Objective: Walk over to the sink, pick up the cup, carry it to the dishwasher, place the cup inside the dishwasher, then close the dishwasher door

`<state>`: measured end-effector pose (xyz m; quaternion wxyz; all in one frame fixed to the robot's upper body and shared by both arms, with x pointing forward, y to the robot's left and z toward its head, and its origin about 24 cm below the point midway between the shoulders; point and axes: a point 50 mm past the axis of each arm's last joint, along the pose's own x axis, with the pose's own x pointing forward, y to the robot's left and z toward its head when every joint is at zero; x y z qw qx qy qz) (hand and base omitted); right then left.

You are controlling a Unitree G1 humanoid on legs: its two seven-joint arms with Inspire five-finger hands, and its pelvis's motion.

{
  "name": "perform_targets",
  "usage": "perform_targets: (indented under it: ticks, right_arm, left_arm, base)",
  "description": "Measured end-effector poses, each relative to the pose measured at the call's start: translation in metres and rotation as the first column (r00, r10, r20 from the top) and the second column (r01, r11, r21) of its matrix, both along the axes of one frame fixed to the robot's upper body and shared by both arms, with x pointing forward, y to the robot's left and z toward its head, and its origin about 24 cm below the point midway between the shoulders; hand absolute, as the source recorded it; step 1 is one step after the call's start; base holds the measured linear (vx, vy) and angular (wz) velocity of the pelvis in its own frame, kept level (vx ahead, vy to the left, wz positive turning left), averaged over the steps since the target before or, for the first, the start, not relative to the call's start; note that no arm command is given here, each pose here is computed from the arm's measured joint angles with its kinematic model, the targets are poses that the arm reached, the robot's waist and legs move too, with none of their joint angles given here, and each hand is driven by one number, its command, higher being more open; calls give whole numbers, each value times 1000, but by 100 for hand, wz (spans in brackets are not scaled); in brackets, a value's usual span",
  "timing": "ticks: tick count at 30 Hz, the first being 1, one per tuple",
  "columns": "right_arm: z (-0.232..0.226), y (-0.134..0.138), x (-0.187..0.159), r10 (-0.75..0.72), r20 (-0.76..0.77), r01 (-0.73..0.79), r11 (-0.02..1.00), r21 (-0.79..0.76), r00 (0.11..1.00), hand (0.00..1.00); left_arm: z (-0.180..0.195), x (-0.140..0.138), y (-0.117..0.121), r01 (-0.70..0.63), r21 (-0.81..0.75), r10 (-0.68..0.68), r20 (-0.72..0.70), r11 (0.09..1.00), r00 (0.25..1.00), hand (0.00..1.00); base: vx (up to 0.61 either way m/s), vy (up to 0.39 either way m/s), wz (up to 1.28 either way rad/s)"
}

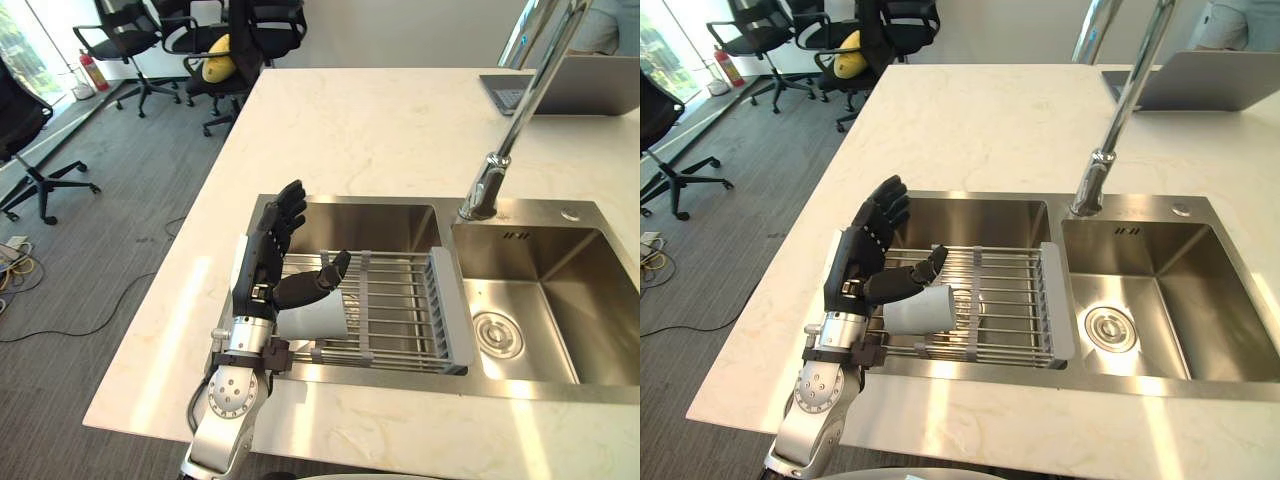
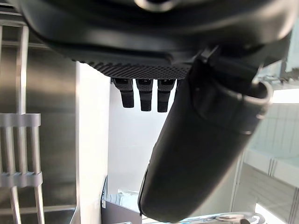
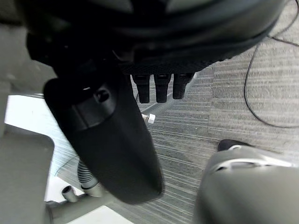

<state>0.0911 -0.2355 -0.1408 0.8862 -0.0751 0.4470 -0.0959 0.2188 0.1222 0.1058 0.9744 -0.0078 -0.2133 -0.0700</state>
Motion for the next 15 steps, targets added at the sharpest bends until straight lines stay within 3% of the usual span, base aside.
perform_targets:
  ticks: [7,15]
  right_arm:
    - [-3,3,-7,0,-23,1,1000,27,1000,90]
    - [-3,6,-1,15,-10,-15,999,49,1000,90]
  left_arm:
    - [17,8,3,-11,157,-7,109,988,994,90]
    - [12,8,10,6,340,-40,93,941,995,90]
  base:
    - [40,55,2]
    - [-43,66,-4]
